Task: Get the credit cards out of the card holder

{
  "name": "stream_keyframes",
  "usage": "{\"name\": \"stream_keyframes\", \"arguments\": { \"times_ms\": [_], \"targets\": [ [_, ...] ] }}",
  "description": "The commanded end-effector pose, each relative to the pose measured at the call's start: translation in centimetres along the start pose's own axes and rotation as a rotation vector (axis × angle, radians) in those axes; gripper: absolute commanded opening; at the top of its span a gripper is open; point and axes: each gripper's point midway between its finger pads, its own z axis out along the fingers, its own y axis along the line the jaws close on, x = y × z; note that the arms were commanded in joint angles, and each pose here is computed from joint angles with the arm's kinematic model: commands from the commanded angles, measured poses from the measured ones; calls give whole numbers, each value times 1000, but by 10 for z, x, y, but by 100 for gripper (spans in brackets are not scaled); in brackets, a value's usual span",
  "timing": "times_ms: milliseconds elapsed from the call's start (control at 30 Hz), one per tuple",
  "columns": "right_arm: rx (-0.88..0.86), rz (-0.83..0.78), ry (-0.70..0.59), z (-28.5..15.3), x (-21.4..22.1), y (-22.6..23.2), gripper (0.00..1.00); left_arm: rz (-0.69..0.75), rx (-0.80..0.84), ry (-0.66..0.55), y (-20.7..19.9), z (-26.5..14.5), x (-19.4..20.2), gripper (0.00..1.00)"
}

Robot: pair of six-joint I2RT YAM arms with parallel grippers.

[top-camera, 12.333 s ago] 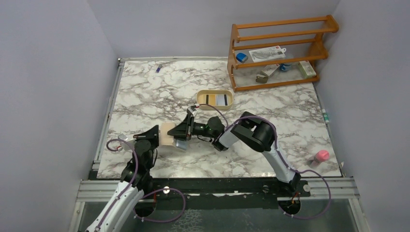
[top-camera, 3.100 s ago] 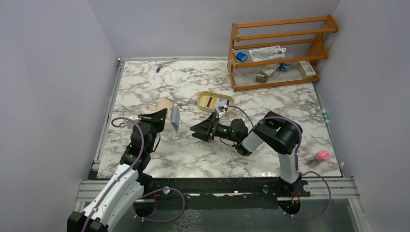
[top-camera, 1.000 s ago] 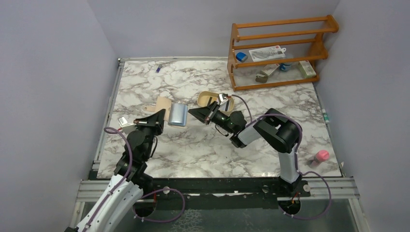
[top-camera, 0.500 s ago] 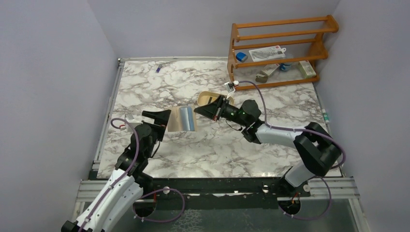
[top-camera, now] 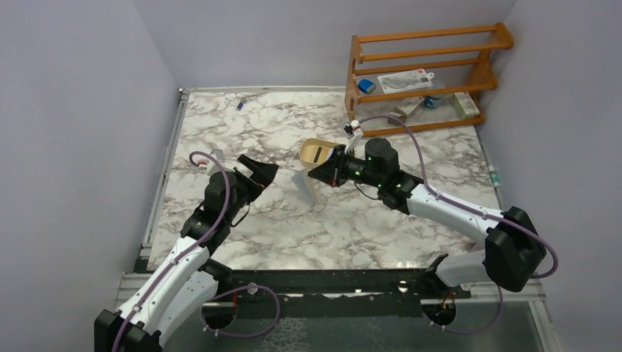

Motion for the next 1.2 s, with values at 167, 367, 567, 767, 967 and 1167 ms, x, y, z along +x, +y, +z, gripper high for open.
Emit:
{"name": "stream_keyframes", "arguments": {
  "times_ms": [167,367,567,767,967,1167],
  "targets": [
    [-122,-51,119,-21,30,18,1,151,300,43,-27,3,23,99],
    [-253,-66,203,-36,40,37,1,396,591,163,-70,-8,48,99],
    [-350,41,208,-66,33,35,1,499,796,221,-92,-21,65,99],
    [-481,87,280,-95,26,51,1,575,1015,212,-109,-50,73,99],
    [-621,148,344,-115,25,62,1,548,1198,391,-112,-71,98,98],
    [-673,201,394,-125,27,67,1,602,1246,410,-111,-65,105,98]
  ]
}}
